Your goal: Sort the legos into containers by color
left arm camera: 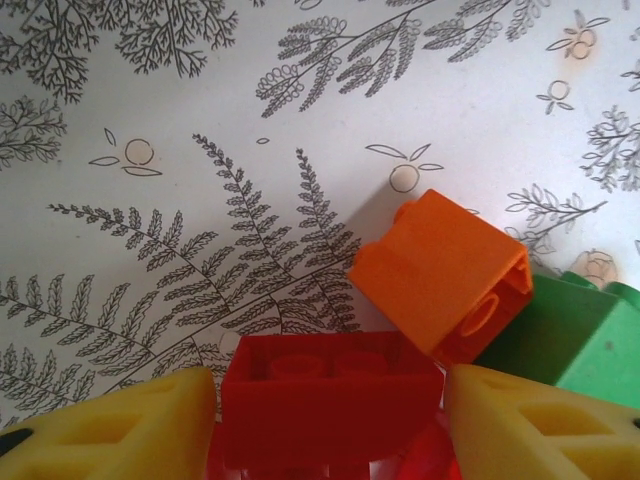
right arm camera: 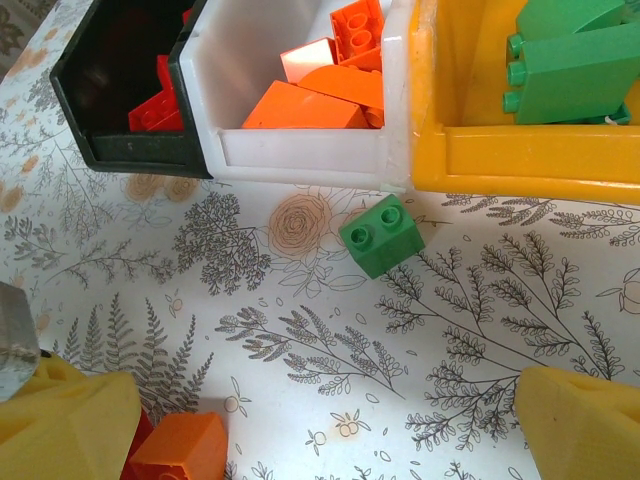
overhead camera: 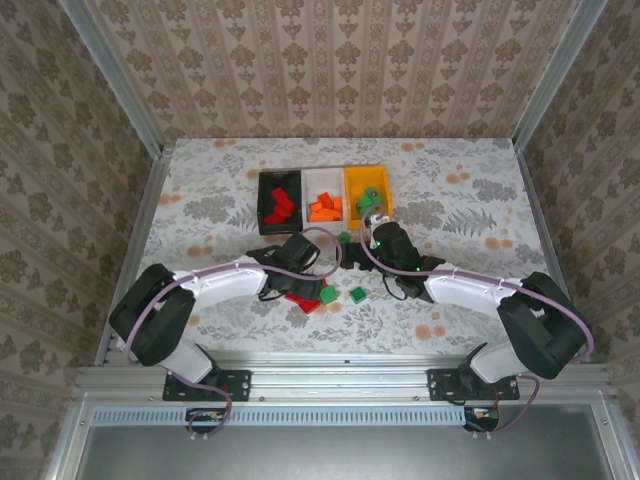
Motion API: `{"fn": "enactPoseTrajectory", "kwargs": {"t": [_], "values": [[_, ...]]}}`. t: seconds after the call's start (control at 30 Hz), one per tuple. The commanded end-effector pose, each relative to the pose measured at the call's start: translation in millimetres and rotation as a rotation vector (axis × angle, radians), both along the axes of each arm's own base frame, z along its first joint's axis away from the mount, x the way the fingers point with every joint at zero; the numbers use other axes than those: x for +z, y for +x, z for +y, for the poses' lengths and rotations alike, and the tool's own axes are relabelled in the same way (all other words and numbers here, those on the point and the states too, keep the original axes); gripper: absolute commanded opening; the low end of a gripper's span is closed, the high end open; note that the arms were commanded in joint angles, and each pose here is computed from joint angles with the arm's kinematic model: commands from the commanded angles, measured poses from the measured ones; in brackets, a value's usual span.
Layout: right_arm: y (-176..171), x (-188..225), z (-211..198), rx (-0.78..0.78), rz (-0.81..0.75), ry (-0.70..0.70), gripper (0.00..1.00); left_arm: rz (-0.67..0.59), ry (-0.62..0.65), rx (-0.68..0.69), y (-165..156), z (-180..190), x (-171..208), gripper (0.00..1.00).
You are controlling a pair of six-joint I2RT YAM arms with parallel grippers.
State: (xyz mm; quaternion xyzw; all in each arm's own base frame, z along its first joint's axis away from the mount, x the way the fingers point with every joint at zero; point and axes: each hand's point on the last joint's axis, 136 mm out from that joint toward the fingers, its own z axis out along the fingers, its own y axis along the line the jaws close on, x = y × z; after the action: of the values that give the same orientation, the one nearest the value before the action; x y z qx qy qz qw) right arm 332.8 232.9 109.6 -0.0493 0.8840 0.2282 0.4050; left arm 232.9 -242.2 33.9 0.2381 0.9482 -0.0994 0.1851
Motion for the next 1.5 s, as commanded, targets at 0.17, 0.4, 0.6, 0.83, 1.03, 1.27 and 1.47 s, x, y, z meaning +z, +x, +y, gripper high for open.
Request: {"fn": "enactPoseTrajectory", "kwargs": {"t": [0.17, 0.4, 0.6, 0.83, 1.03, 1.27, 1.47], "values": [[2, -3, 0, -0.003, 0.0, -0.033, 0.98, 0.029, 0.042, 0.114, 13, 29, -19, 0.48], [1, -4, 0, -0.003, 0.001, -0.035, 0.98, 0.03, 0.013, 0.169, 30, 35, -22, 0.46], [1, -2, -1, -0.003, -0.003, -0.036, 0.98, 0.037, 0.015, 0.19, 36, 37, -21, 0.36], [1, -1, 0, -0.003, -0.005, -0.032, 0.97, -0.1, 0.006, 0.197, 65, 37, 45, 0.35], [2, -3, 1, -0.001, -0.002, -0.033, 0.98, -0.188, -0.014, 0.324, 140, 55, 101, 0.36], [2, -2, 0, -0.003, -0.004, -0.038, 0.98, -0.157, 0.011, 0.363, 210, 46, 105, 0.37], [1, -1, 1, -0.001, -0.004, -0.028, 0.98, -0.115, 0.042, 0.416, 241, 53, 84, 0.39]]}}
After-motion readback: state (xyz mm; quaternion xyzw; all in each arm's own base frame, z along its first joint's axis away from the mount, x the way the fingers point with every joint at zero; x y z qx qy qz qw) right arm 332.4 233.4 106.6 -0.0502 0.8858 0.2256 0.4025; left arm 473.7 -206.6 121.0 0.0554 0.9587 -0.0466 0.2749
